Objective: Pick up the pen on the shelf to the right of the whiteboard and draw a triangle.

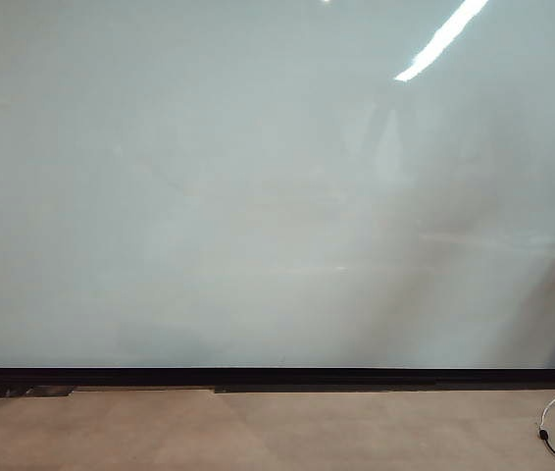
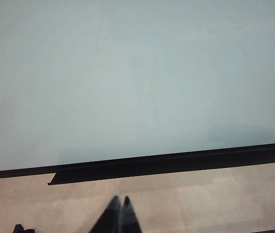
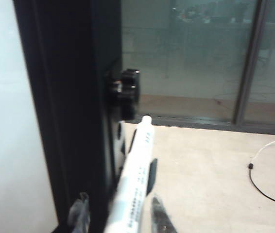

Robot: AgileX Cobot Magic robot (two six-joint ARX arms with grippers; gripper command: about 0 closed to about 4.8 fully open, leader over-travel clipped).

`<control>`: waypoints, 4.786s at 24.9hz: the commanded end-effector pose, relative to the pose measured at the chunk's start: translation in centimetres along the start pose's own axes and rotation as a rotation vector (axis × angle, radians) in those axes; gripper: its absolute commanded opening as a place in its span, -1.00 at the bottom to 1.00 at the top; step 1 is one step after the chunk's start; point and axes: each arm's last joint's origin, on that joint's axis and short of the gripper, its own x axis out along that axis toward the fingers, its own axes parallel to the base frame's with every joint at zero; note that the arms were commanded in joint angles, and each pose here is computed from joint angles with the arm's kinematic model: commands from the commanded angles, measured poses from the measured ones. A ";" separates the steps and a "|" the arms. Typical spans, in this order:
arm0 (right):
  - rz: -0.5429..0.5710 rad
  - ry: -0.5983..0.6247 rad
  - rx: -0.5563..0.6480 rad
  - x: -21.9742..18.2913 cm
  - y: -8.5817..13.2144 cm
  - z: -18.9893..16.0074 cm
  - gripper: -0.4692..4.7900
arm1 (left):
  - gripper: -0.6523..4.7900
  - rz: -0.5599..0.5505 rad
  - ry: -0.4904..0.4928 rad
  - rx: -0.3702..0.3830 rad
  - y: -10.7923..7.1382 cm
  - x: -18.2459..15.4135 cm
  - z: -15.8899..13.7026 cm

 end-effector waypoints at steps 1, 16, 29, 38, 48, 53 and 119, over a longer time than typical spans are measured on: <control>0.008 -0.017 -0.011 0.0 0.0 0.3 -0.31 | -0.78 0.000 -0.008 0.001 0.0 0.0 0.2; 0.008 -0.017 -0.011 0.0 0.0 0.3 -0.66 | -0.78 0.000 -0.008 0.001 0.0 0.0 0.2; -0.248 -0.063 -0.016 -4.0 -3.0 5.5 -0.85 | -0.78 0.000 -0.006 0.001 0.0 0.0 0.1; -0.434 -0.107 0.026 -10.2 4.4 9.7 -0.85 | -0.78 0.000 -0.006 0.001 0.0 0.0 0.1; -0.210 -0.046 0.035 -12.9 11.9 13.4 -0.85 | -0.78 0.000 -0.005 0.001 0.0 0.0 0.1; -0.010 -0.075 0.071 -12.0 16.3 14.0 -0.85 | -0.78 0.000 -0.005 0.001 0.0 0.0 0.1; 0.425 -0.059 -0.001 0.6 30.0 13.4 -0.85 | -0.78 0.000 -0.005 0.001 0.0 0.0 0.1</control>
